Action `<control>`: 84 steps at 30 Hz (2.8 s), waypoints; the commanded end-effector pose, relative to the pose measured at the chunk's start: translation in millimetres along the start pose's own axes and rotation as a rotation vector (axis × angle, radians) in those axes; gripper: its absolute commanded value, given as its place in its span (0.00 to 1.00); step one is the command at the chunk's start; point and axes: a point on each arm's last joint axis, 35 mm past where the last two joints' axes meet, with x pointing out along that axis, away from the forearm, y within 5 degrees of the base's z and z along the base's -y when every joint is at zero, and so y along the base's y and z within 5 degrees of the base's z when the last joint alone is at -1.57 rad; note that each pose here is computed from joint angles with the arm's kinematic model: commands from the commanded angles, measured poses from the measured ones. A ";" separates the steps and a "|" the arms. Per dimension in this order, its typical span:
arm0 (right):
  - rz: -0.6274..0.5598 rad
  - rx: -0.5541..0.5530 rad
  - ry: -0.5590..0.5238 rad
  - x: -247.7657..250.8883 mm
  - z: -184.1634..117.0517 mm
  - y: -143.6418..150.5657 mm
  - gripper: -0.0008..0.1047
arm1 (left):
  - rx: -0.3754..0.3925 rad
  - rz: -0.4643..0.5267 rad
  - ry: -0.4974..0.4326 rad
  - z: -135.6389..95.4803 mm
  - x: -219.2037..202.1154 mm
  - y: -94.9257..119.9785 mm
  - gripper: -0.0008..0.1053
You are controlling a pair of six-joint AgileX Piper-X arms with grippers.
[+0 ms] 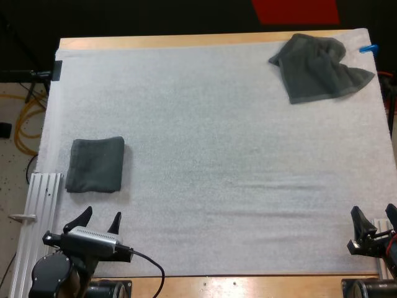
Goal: Pick towel from pile fold and stack
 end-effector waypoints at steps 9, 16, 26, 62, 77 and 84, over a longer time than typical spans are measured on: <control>0.002 0.000 -0.026 2.0 5.1 -0.9 0.65 | -0.009 -0.069 0.000 3.9 0.3 -2.7 0.52; -0.035 -0.011 -0.126 -14.3 29.0 -3.0 0.65 | 0.009 -0.200 -0.075 32.2 -23.5 -11.7 0.52; 0.028 -0.016 -0.087 -10.9 88.5 -11.1 0.63 | 0.004 -0.507 -0.031 98.3 -6.4 -26.0 0.52; -0.114 -0.147 0.458 368.9 138.3 -87.6 0.77 | -0.011 -0.669 0.083 116.3 27.6 -39.9 0.52; -0.143 0.001 0.646 466.7 56.8 -131.1 0.77 | -0.075 -0.662 0.129 113.6 27.6 -39.6 0.52; -0.086 0.021 0.741 475.5 29.8 -126.6 0.50 | -0.120 -0.659 0.144 113.6 27.6 -39.6 0.52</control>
